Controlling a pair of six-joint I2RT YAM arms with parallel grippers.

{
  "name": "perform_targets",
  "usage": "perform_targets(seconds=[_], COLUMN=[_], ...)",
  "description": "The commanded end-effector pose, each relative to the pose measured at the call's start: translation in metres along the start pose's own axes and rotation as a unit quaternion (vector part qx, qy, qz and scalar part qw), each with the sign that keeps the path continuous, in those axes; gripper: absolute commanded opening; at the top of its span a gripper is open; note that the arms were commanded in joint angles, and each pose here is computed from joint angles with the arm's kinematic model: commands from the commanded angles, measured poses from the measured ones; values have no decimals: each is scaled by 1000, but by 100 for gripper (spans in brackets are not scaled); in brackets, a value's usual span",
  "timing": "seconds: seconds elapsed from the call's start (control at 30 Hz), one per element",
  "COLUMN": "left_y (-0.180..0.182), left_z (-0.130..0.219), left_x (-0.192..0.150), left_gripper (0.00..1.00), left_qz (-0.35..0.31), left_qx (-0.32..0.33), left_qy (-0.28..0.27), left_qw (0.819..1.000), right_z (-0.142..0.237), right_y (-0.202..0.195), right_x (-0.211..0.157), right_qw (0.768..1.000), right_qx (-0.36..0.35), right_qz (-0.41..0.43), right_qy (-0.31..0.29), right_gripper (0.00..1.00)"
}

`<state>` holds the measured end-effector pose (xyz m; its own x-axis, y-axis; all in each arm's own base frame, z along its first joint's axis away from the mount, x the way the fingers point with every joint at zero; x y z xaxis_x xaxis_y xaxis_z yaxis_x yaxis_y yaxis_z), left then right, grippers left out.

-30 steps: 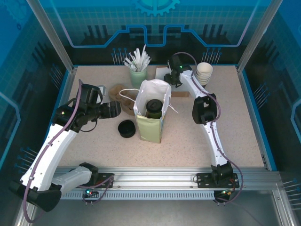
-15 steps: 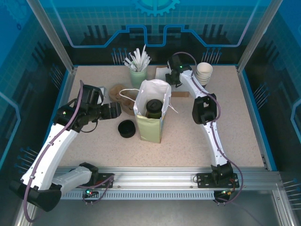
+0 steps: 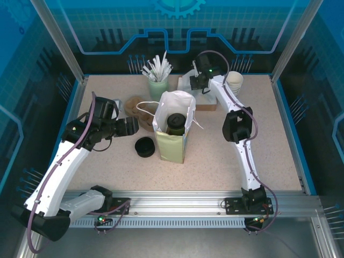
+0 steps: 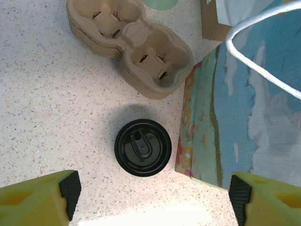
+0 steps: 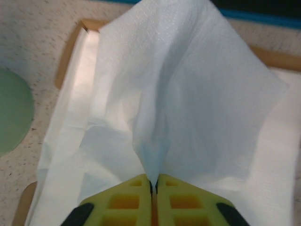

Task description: Pack the takeout coffee

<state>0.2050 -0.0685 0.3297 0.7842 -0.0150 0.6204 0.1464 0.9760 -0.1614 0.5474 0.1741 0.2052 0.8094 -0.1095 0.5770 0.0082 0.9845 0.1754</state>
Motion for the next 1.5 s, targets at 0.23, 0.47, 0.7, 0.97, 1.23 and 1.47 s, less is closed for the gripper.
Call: perform_targets(seconds=[0.23, 0.47, 0.7, 0.97, 1.23, 1.47], left_y=[-1, -9, -22, -37, -46, -50], left_z=[1, 2, 6, 4, -5, -21], left_x=[-1, 6, 20, 38, 55, 60], left_gripper=[84, 85, 85, 86, 85, 85], left_qz=[11, 13, -4, -16, -15, 1], left_qx=[-17, -63, -132, -198, -234, -261], left_qy=[-6, -27, -63, -79, -77, -74], left_qw=[1000, 998, 989, 977, 969, 962], right_z=[134, 244, 333, 381, 365, 322], right_y=[24, 35, 37, 65, 90, 99], right_x=[33, 23, -4, -41, -78, -105], right_qw=[995, 987, 956, 903, 891, 901], right_qx=[60, 127, 252, 393, 407, 371], right_qz=[-19, -61, -136, -169, -198, -218], right_qy=[-73, -82, -63, 18, 37, 54], right_gripper=[1, 2, 3, 4, 0, 0])
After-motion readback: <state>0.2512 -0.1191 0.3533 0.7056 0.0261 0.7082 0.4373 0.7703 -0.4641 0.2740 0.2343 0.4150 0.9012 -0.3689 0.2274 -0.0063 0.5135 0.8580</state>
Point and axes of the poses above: each hand's point on the last joint's axis, 136 mm out from that joint toward the fingers, its own z axis back along the fingers, its own y axis along the line the jaws close on, x = y × z, the point moved 9 cm from there along z, back along the fingers, and after that the axes turned 13 degrees about -z, right-handed, at the moved point
